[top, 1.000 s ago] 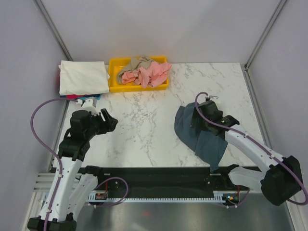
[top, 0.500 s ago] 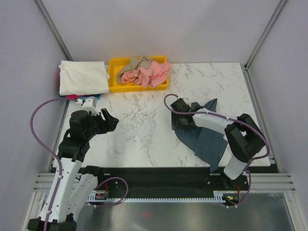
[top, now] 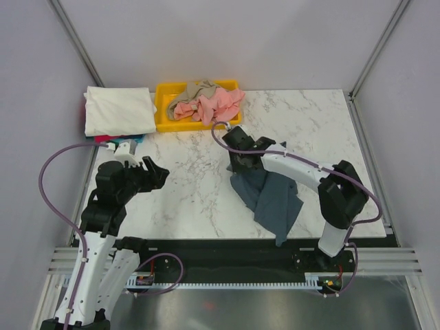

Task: Fold and stack the t-shirts
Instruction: Flatten the tshirt out

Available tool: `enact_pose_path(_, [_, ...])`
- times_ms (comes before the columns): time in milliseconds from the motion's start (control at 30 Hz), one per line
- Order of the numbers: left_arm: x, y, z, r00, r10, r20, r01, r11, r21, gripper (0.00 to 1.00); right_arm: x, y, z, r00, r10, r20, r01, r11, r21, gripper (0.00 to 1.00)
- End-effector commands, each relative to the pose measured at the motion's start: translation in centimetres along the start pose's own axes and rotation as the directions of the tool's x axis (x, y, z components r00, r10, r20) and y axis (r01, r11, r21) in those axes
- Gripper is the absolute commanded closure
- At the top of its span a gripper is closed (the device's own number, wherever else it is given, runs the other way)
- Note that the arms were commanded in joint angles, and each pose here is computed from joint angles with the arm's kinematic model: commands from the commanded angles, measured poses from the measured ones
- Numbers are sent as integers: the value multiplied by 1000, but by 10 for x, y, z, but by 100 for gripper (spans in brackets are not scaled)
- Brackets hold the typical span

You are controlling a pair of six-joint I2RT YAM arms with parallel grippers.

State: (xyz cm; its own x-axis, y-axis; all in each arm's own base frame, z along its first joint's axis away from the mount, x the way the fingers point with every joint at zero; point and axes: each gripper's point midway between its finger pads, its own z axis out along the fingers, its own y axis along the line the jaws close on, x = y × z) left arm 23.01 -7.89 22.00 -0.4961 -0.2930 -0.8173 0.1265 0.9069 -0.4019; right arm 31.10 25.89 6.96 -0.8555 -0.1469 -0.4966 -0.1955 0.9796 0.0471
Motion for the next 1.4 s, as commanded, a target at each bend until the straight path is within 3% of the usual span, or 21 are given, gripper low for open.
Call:
enact_pose_path(0, [-9, -1, -1, 997, 51, 50, -52, 999, 11, 30, -81, 58, -111, 963, 4, 269, 59, 972, -227, 100])
enact_pose_path(100, [-11, 1, -3, 997, 52, 60, -52, 999, 0, 30, -80, 59, -145, 961, 39, 273, 42, 958, -282, 96])
enact_pose_path(167, [-10, 2, -3, 997, 52, 60, -52, 999, -5, 29, -51, 49, -132, 978, 34, 203, 21, 964, -265, 94])
enact_pose_path(233, [-9, 3, -2, 997, 51, 54, -50, 999, -10, 29, -13, 30, -118, 989, 49, 142, -14, 972, -236, 69])
enact_pose_path(267, [-10, 3, -2, 997, 51, 54, -50, 999, -10, 29, 1, 25, -115, 991, 52, 119, -22, 971, -240, 50])
enact_pose_path(300, [-9, 3, -1, 997, 50, 50, -50, 999, -12, 29, 11, 20, -121, 991, 61, 121, -27, 965, -260, 24])
enact_pose_path(400, [-6, 5, 1, 998, 45, 34, -45, 999, -20, 28, 71, 8, -110, 998, 56, 22, -46, 949, -313, 10])
enact_pose_path(567, [0, 3, 10, 999, 39, -24, -39, 999, -1, 29, 89, -34, -117, 993, 94, 74, -78, 977, -199, 5])
enact_pose_path(667, [3, 4, 15, 998, 38, -53, -38, 999, 0, 30, 80, -32, -127, 991, 73, 116, -46, 974, -221, 5])
enact_pose_path(833, [3, 8, 14, 998, 37, -43, -38, 999, -25, 30, 41, 31, -154, 977, -10, 213, 85, 934, -348, 14])
enact_pose_path(967, [2, 12, 13, 999, 37, -32, -38, 998, -48, 30, 32, 91, -153, 959, -139, 248, 216, 924, -315, 24])
enact_pose_path(1000, [1, 13, 12, 999, 37, -28, -39, 998, -51, 30, 39, 104, -130, 958, -192, 215, 246, 932, -265, 26])
enact_pose_path(1100, [-2, 21, 7, 999, 33, -4, -33, 994, -106, 28, 43, 151, -119, 945, -262, 196, 303, 925, -227, 33])
enact_pose_path(1233, [-18, 49, -13, 994, 11, 109, 20, 960, -278, 24, 66, 176, -88, 942, -307, 137, 327, 931, -160, 38])
enact_pose_path(1367, [-24, 54, -23, 985, 2, 173, 52, 952, -302, 20, 85, 190, -56, 934, -344, 93, 352, 932, -86, 43])
